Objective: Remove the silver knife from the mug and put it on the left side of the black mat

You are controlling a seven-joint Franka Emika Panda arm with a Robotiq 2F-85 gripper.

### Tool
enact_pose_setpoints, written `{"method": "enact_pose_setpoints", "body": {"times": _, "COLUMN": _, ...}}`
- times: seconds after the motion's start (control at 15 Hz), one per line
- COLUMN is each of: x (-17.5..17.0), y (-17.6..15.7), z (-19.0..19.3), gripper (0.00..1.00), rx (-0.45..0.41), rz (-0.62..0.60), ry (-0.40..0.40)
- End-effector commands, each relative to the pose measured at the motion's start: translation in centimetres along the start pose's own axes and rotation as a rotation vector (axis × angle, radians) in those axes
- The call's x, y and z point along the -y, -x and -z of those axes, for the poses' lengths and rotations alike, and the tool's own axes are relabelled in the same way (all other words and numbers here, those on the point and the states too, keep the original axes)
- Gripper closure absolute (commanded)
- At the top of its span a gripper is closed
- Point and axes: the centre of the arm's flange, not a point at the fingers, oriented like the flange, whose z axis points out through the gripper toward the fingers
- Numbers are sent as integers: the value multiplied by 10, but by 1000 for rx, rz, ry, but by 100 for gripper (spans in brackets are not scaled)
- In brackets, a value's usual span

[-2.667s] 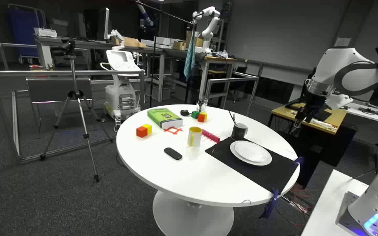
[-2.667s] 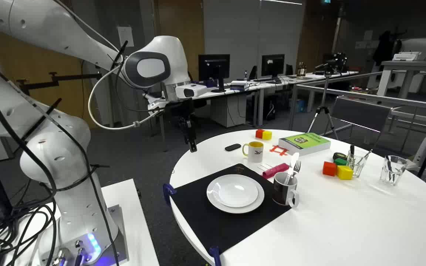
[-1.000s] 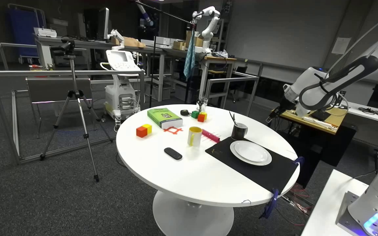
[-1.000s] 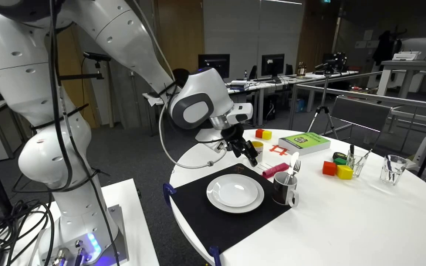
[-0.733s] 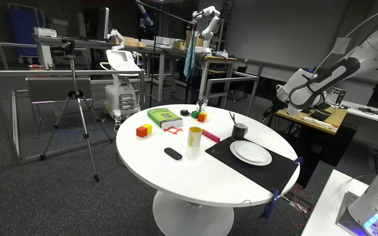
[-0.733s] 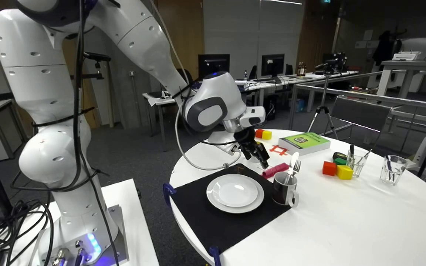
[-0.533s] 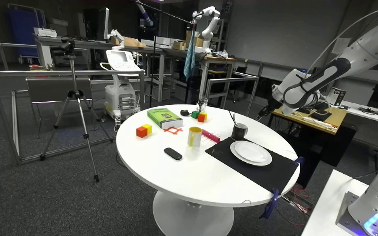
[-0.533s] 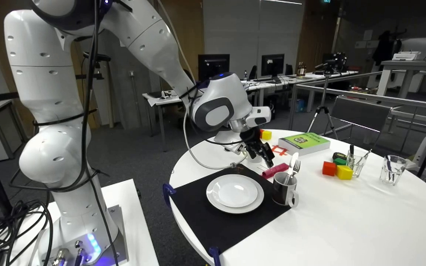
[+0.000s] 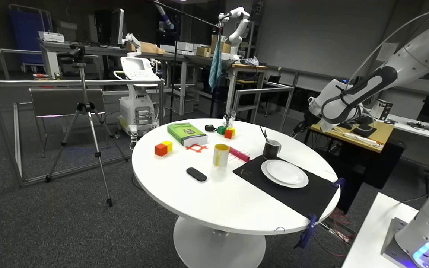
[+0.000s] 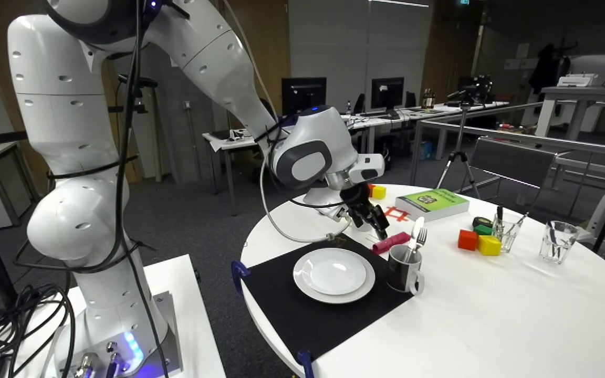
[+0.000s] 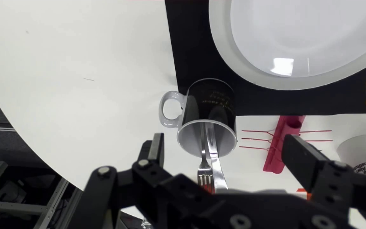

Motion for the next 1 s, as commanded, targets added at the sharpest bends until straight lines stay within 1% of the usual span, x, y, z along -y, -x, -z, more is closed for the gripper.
{"method": "enact_pose_setpoints", "body": {"times": 0.0, "x": -3, "y": -9, "z": -12, "gripper": 0, "rx": -91, "rz": -18, "ry": 43}}
{"method": "enact_pose_setpoints", "body": {"times": 0.13, "x": -7, "y": -18, "z": -22, "gripper": 0, "rx": -150, "rz": -17, "ry": 75}}
{"method": "enact_pose_setpoints", "body": {"times": 0.27, "x": -11, "y": -24, "z": -34, "gripper": 0, "rx": -182, "rz": -6, "ry": 86}}
{"method": "enact_pose_setpoints", "body": {"times": 0.47, "x": -13, "y": -33, "z": -55, "gripper": 0, "rx": -190, "rz": 1, "ry": 76}}
{"method": "enact_pose_setpoints", "body": {"times": 0.67, "x": -3, "y": -43, "z": -73, "gripper": 0, "rx": -183, "rz": 22, "ry": 53}}
{"method": "enact_pose_setpoints", "body": {"times": 0.93, "x": 11, "y": -60, "z": -88, "gripper": 0, "rx": -202, "rz": 38, "ry": 13}}
